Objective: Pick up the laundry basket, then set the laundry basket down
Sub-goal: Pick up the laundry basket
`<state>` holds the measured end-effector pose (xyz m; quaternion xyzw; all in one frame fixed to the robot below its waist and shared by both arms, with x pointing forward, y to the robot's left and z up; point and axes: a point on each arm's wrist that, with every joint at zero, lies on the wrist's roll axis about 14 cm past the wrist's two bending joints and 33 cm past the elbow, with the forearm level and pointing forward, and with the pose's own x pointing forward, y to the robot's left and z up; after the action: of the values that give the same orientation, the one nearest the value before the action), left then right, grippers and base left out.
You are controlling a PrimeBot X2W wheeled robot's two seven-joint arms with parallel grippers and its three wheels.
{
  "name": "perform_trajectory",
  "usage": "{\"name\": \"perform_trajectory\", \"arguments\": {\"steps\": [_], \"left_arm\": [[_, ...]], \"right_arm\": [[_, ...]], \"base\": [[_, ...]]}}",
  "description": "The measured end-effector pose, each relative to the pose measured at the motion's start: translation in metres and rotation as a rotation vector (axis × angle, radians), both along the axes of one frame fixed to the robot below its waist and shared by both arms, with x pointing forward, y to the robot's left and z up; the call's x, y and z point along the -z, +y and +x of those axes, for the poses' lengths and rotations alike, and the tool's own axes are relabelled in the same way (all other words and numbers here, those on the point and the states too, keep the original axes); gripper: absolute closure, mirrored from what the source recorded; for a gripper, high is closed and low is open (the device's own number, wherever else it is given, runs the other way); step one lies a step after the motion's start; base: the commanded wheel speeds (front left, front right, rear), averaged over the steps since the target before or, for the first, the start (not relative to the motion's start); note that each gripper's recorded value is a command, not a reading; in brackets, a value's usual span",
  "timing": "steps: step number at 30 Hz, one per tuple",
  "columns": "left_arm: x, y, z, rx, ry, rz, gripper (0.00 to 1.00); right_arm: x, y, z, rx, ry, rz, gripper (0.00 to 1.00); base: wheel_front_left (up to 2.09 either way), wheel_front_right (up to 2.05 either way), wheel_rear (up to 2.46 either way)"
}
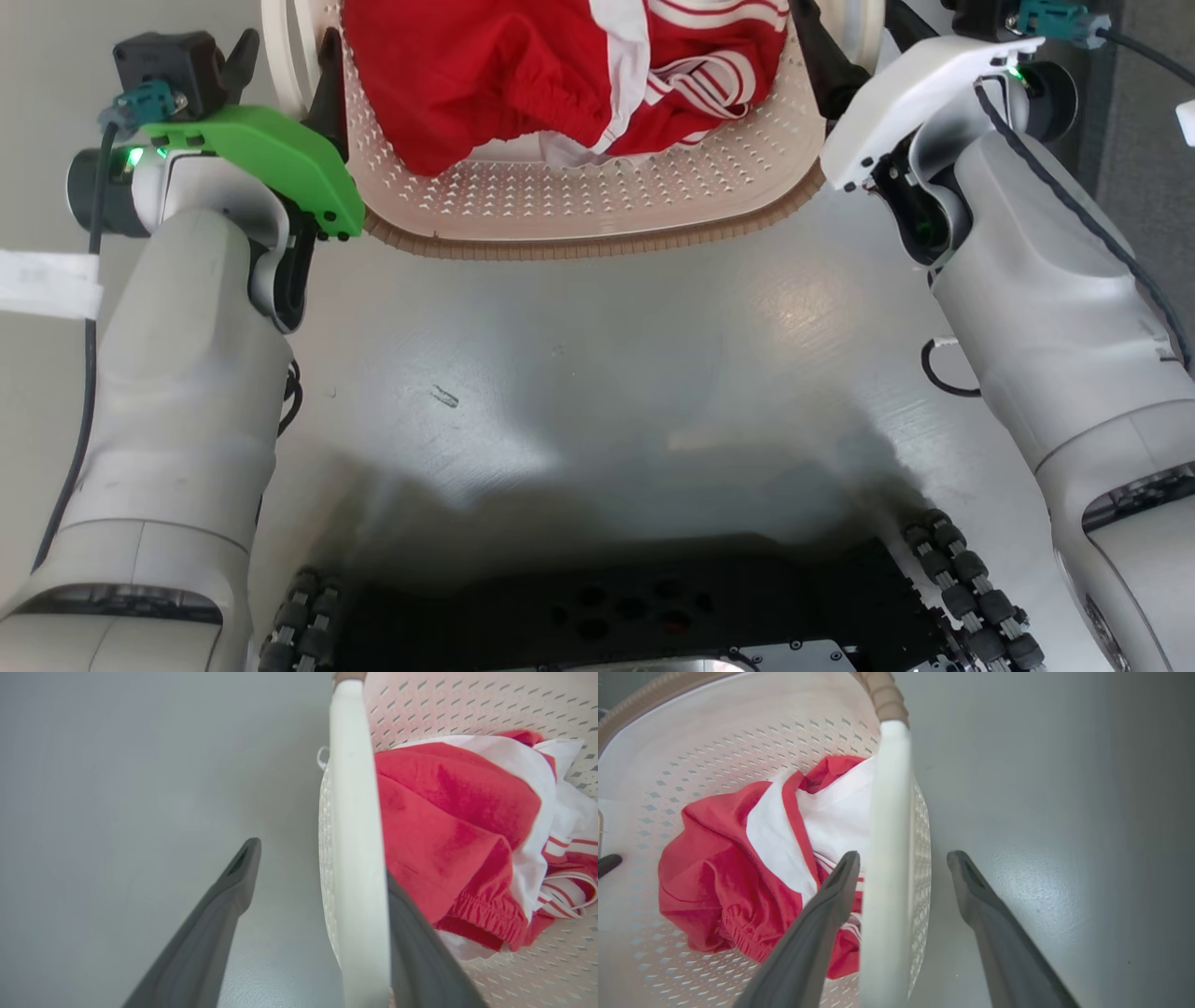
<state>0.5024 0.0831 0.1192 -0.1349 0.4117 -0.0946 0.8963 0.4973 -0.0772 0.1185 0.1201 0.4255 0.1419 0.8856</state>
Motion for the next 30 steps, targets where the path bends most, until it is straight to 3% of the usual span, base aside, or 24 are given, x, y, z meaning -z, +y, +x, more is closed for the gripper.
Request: {"name": "perform_trajectory", "arguments": {"steps": [6, 7, 8, 9, 10, 11, 12, 13, 14, 30], "left_arm": [[0.009, -0.001, -0.006, 0.015, 0.020, -0.001, 0.00], [0.009, -0.001, -0.006, 0.015, 0.023, -0.002, 0.06], [0.010, -0.002, -0.006, 0.015, 0.025, -0.004, 0.13], [0.010, -0.002, -0.005, 0.016, 0.025, -0.005, 0.26], [0.010, -0.002, -0.005, 0.016, 0.026, -0.006, 0.40], [0.010, -0.003, -0.004, 0.016, 0.026, -0.009, 0.54], [0.010, -0.003, -0.004, 0.019, 0.024, -0.008, 0.54], [0.010, -0.004, -0.004, 0.020, 0.021, -0.008, 0.67], [0.010, -0.004, -0.004, 0.023, 0.023, -0.008, 1.00], [-0.006, -0.018, -0.001, 0.024, -0.009, -0.038, 1.00]], "right_arm": [[0.009, 0.004, -0.003, 0.010, 0.026, 0.018, 0.00], [0.009, 0.005, -0.003, 0.011, 0.027, 0.021, 0.00], [0.009, 0.006, -0.002, 0.010, 0.026, 0.025, 0.12], [0.008, 0.007, -0.001, 0.011, 0.020, 0.029, 0.50], [0.008, 0.008, -0.001, 0.010, 0.019, 0.032, 0.64], [0.007, 0.010, 0.000, 0.008, 0.013, 0.035, 0.89], [0.007, 0.011, 0.000, 0.010, 0.011, 0.040, 0.89], [0.007, 0.011, 0.001, 0.011, 0.012, 0.043, 1.00], [0.007, 0.011, 0.001, 0.017, 0.012, 0.046, 1.00], [-0.011, 0.015, 0.005, 0.039, -0.018, 0.063, 1.00]], "base": [[0.00, 0.00, 0.00], [0.00, 0.00, 0.00], [0.00, 0.00, 0.00], [0.00, 0.00, 0.00], [0.00, 0.00, 0.00], [0.00, 0.00, 0.00], [0.00, 0.00, 0.00], [0.00, 0.00, 0.00], [0.00, 0.00, 0.00], [0.00, 0.00, 0.00]]}}
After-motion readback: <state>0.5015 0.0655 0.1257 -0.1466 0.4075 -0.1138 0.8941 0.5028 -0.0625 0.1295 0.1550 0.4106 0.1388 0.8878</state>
